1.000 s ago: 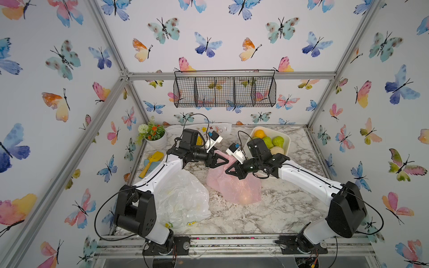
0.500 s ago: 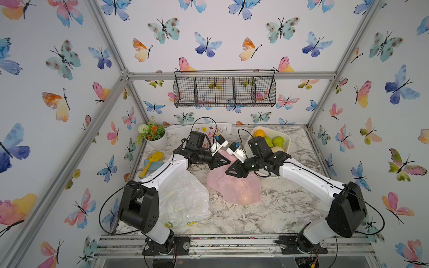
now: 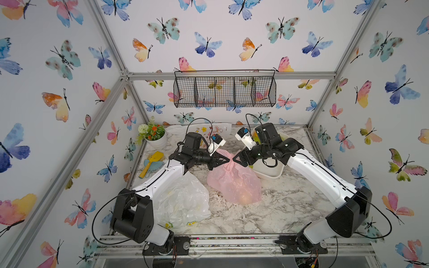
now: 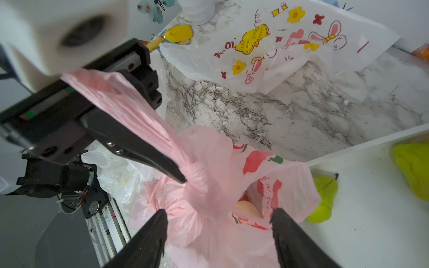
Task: Place the pears into plastic bags & tie knots
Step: Tie the plastic bag at the center of the board.
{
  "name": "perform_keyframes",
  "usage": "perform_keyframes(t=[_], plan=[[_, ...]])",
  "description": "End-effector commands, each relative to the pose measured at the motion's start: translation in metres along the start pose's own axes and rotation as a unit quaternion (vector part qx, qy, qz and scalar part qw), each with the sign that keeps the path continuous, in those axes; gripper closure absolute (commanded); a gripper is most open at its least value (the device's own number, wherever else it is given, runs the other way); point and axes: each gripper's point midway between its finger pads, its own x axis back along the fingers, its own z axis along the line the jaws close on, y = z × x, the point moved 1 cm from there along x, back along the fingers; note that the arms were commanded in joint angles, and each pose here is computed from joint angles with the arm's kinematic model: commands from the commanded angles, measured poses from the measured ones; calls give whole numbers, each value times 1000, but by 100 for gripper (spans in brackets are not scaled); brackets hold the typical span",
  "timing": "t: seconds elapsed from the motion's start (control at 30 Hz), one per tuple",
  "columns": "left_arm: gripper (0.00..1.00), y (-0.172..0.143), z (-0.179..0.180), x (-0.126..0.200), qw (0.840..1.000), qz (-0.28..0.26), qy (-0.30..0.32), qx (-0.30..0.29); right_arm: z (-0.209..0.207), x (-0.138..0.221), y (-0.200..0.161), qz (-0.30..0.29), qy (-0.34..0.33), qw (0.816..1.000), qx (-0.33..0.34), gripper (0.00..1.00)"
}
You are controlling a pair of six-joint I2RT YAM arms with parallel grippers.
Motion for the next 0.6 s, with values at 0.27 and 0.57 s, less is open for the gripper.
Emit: perform_keyframes(t=[0.27, 0.57], plan=[[100, 14, -10, 4, 1000, -20, -10, -12, 11, -23, -11, 39, 39, 998, -8, 40], [100, 18, -15, 5, 999, -36, -21, 3, -10, -41, -12, 40, -9, 999, -10, 71]])
